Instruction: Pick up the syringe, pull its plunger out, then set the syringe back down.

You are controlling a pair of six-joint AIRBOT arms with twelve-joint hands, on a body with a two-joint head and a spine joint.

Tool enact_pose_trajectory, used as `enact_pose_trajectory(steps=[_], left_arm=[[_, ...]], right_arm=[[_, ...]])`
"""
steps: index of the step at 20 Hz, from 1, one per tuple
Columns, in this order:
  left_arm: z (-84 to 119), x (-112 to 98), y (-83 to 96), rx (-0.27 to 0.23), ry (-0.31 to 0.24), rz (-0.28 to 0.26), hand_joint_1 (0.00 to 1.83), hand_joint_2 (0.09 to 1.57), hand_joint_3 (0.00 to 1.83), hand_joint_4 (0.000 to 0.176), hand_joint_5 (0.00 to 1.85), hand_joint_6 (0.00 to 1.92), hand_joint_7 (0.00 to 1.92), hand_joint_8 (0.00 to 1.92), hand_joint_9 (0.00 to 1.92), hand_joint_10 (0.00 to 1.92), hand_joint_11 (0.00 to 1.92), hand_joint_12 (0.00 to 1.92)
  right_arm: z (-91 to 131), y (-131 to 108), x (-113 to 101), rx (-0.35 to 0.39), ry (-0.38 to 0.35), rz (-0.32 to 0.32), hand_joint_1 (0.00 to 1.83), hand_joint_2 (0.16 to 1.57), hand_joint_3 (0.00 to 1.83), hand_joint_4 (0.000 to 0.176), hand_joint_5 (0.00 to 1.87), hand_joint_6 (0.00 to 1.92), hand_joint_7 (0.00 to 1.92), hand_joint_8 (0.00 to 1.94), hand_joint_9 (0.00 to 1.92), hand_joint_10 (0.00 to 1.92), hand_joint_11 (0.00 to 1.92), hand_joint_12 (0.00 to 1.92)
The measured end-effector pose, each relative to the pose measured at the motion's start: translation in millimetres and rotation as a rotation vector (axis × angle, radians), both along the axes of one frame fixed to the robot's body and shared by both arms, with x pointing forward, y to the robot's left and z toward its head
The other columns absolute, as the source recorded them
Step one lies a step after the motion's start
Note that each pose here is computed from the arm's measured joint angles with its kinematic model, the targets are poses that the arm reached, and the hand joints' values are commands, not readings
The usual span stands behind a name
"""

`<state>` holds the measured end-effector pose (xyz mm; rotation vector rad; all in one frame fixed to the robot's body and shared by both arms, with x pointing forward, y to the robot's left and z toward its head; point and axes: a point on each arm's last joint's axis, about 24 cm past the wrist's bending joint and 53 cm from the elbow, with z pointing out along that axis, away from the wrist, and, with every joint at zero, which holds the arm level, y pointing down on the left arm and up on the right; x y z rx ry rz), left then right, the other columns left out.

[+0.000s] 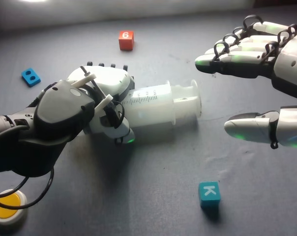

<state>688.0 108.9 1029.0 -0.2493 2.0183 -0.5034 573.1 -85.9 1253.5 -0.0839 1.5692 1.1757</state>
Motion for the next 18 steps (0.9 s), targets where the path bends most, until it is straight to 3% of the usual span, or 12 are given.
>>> enact_pose_trajectory(steps=[1, 2, 5, 8, 10, 12, 13, 14, 15, 16, 18], left_arm=[[0.3, 0.1, 0.1, 0.000, 0.000, 0.000, 1.17, 1.21, 0.00, 0.001, 0.76, 1.29, 0.85, 1.26, 0.82, 0.94, 0.59, 1.38], [0.6, -1.4, -1.4, -0.003, 0.001, -0.003, 1.16, 1.21, 0.00, 0.014, 0.76, 1.30, 0.83, 1.27, 0.81, 0.95, 0.56, 1.40], [2.8, -6.2, -5.9, -0.020, 0.017, -0.013, 1.15, 1.23, 0.00, 0.020, 0.75, 1.35, 0.80, 1.29, 0.78, 0.97, 0.54, 1.40], [7.4, -15.1, -14.6, -0.057, 0.054, -0.036, 1.16, 1.22, 0.00, 0.010, 0.76, 1.30, 0.82, 1.31, 0.78, 1.02, 0.57, 1.41], [21.7, -14.7, -19.0, -0.067, 0.047, -0.052, 1.16, 1.22, 0.00, 0.005, 0.74, 1.32, 0.84, 1.26, 0.80, 0.98, 0.57, 1.36], [39.9, -11.0, -16.4, -0.069, 0.016, -0.051, 1.17, 1.21, 0.00, 0.000, 0.75, 1.29, 0.85, 1.27, 0.80, 0.98, 0.58, 1.38], [47.0, -10.8, -13.1, -0.072, 0.008, -0.044, 1.16, 1.22, 0.00, 0.000, 0.73, 1.32, 0.84, 1.27, 0.80, 0.97, 0.57, 1.37], [50.6, -12.0, -10.9, -0.072, 0.010, -0.038, 1.17, 1.21, 0.00, 0.011, 0.76, 1.31, 0.84, 1.25, 0.81, 0.96, 0.58, 1.37], [53.2, -13.3, -10.1, -0.075, 0.015, -0.035, 1.17, 1.21, 0.00, 0.008, 0.76, 1.31, 0.85, 1.24, 0.81, 0.96, 0.59, 1.37], [57.5, -13.8, -10.0, -0.081, 0.015, -0.034, 1.17, 1.21, 0.00, 0.011, 0.76, 1.32, 0.85, 1.23, 0.81, 0.95, 0.57, 1.36], [72.5, -11.9, -6.7, -0.082, 0.000, -0.038, 1.17, 1.21, 0.00, 0.000, 0.74, 1.30, 0.86, 1.25, 0.81, 0.98, 0.58, 1.41]], right_arm=[[0.0, 0.0, 0.0, 0.000, 0.000, 0.000, 0.30, 1.20, 0.00, 0.000, 0.31, 0.00, 0.31, 0.00, 0.27, 0.00, 0.00, 0.62], [0.0, 0.0, 0.0, 0.000, 0.000, 0.000, 0.30, 1.20, 0.00, 0.000, 0.31, 0.00, 0.32, 0.00, 0.27, 0.00, 0.00, 0.65], [0.6, 0.0, 0.0, 0.001, -0.001, 0.000, 0.33, 1.20, 0.00, 0.000, 0.32, 0.00, 0.32, 0.00, 0.27, 0.00, 0.00, 0.65], [0.5, 0.6, -0.6, 0.002, 0.000, 0.001, 0.34, 1.19, 0.00, 0.000, 0.31, 0.00, 0.32, 0.00, 0.28, 0.00, 0.00, 0.64], [1.9, 0.9, -0.4, 0.004, -0.003, 0.002, 0.25, 1.15, 0.00, 0.000, 0.27, 0.00, 0.28, 0.00, 0.25, 0.00, 0.00, 0.60], [6.9, 1.2, -0.1, 0.014, -0.014, 0.002, 0.47, 1.06, 0.00, 0.000, 0.19, 0.00, 0.20, 0.00, 0.18, 0.00, 0.00, 0.50], [9.6, 0.1, 1.9, 0.027, -0.008, -0.006, 0.61, 1.00, 0.00, 0.000, 0.10, 0.00, 0.11, 0.00, 0.10, 0.00, 0.00, 0.30], [11.6, -4.2, 8.5, 0.061, 0.030, -0.033, 0.81, 0.95, 0.00, 0.000, 0.07, 0.00, 0.07, 0.00, 0.07, 0.00, 0.00, 0.19], [15.6, -6.9, 14.4, 0.092, 0.057, -0.052, 0.86, 0.90, 0.00, 0.000, 0.07, 0.00, 0.08, 0.00, 0.08, 0.00, 0.00, 0.22], [20.2, -10.9, 20.9, 0.116, 0.072, -0.070, 0.99, 0.90, 0.00, 0.000, 0.03, 0.00, 0.07, 0.00, 0.07, 0.00, 0.00, 0.10], [26.2, -17.1, 31.0, 0.173, 0.114, -0.101, 1.10, 0.91, 0.00, 0.000, 0.00, 0.00, 0.01, 0.00, 0.01, 0.00, 0.00, 0.00]])
